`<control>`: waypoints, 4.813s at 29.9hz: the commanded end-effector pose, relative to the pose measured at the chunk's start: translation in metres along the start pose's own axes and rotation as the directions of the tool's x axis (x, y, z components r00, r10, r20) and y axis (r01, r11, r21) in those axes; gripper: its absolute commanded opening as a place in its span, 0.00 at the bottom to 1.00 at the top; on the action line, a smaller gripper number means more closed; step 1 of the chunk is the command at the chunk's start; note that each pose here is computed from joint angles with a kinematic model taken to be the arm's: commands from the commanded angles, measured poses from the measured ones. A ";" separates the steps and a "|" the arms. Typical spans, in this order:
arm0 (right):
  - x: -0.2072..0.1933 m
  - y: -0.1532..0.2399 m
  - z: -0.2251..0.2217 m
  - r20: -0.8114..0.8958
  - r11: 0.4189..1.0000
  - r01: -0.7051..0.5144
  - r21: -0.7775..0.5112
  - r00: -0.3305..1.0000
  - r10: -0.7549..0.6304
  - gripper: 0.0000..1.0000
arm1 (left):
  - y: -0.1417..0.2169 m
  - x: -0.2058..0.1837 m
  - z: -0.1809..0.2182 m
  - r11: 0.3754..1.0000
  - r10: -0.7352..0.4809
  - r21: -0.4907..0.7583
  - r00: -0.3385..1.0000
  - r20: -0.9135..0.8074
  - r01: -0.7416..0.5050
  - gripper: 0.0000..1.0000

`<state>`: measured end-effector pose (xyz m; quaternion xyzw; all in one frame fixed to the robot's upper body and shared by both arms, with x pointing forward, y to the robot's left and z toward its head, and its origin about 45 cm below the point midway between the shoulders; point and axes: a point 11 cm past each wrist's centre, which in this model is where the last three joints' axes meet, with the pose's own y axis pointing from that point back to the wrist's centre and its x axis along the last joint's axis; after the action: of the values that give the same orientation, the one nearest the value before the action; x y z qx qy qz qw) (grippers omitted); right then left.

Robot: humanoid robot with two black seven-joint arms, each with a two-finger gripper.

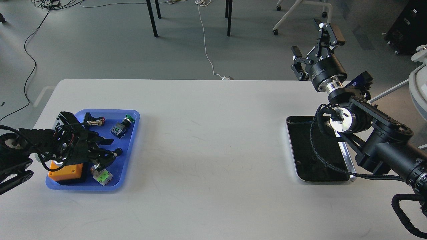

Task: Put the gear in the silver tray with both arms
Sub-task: 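Close the left gripper on the second black gear, then lift the gear and carry it with the left gripper toward the table center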

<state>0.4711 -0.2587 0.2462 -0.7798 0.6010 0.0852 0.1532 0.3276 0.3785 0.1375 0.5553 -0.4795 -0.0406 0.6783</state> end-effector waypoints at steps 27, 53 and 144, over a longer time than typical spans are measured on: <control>0.000 0.000 -0.001 -0.002 1.000 0.001 0.000 1.000 -0.001 0.97 | -0.008 -0.001 0.001 1.000 0.016 -0.003 1.000 -0.009 -0.016 0.49; 0.000 0.000 0.000 -0.005 1.000 0.000 -0.001 1.000 0.000 0.97 | -0.010 -0.002 -0.002 1.000 0.023 0.000 1.000 -0.015 -0.023 0.23; 0.098 0.055 -0.058 -0.144 0.993 -0.112 0.023 0.983 0.114 0.98 | -0.153 0.214 0.223 0.930 0.161 -0.358 0.969 0.186 -0.085 0.34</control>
<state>0.4413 -0.3813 0.2619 -0.7468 0.6552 0.0320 0.1100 0.3602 0.0350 0.1284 0.3875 -0.5685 -0.1405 0.7119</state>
